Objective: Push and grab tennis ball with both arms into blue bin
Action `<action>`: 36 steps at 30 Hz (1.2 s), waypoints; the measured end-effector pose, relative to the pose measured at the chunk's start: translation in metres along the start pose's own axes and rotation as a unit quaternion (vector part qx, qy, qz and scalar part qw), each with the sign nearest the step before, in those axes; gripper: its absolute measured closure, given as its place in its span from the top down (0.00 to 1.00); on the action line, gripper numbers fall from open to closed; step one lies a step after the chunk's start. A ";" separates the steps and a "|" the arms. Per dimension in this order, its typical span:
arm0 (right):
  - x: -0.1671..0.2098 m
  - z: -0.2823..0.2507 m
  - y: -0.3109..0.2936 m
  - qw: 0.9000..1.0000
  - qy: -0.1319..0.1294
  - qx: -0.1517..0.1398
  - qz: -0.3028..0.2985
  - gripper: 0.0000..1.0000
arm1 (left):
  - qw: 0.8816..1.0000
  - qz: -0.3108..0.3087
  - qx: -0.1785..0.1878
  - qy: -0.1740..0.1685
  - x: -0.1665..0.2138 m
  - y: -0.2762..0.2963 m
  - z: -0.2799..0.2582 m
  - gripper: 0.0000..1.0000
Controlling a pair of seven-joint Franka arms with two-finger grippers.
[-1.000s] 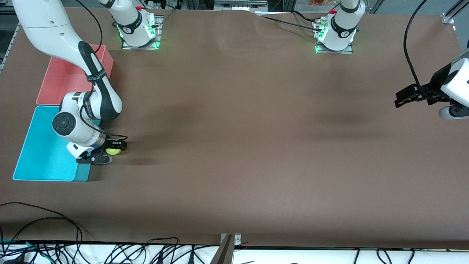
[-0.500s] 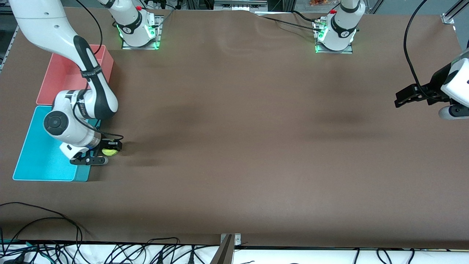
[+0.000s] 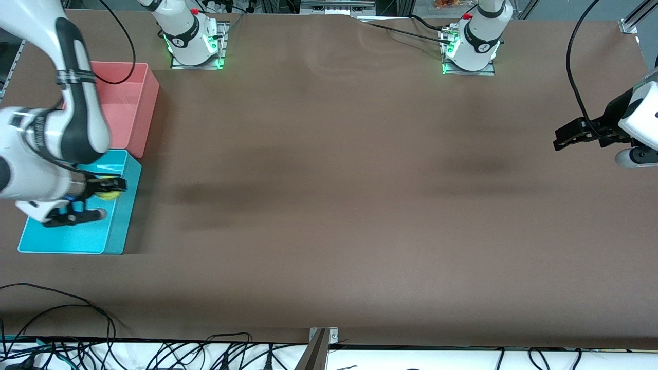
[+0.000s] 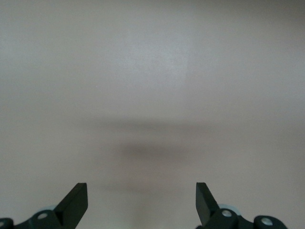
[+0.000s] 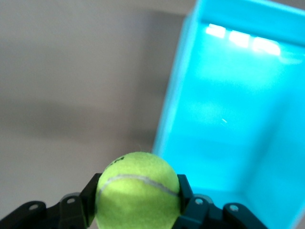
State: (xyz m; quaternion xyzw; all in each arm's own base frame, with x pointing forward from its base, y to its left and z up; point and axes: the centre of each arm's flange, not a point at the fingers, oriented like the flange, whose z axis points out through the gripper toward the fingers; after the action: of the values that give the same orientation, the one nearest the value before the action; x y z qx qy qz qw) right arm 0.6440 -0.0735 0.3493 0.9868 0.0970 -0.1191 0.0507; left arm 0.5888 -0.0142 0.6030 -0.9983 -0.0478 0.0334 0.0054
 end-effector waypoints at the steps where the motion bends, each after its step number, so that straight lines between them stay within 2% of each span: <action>1: -0.003 0.000 0.008 1.000 -0.003 -0.001 -0.004 0.67 | 1.000 0.000 0.000 0.000 0.000 0.000 0.000 1.00; 7: -0.015 0.019 0.050 1.000 -0.017 0.000 -0.012 0.67 | 1.000 0.000 0.000 0.000 0.000 0.000 0.000 1.00; 15: -0.016 0.084 0.092 1.000 -0.023 0.003 -0.019 0.67 | 1.000 0.000 0.000 0.000 0.000 0.000 0.000 1.00; 25: -0.014 0.147 0.090 0.999 -0.045 0.008 -0.023 0.67 | 1.000 0.000 0.000 0.000 0.000 0.000 0.000 1.00; 36: -0.013 0.168 0.091 0.998 -0.054 0.015 -0.020 0.67 | 1.000 0.000 0.000 0.000 0.000 0.000 0.000 1.00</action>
State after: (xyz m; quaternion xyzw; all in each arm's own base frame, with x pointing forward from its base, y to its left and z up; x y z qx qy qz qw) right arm 0.6125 -0.1856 0.1970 0.9774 0.1122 -0.1749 0.0389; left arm 0.5888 -0.0147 0.6030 -0.9983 -0.0474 0.0334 0.0053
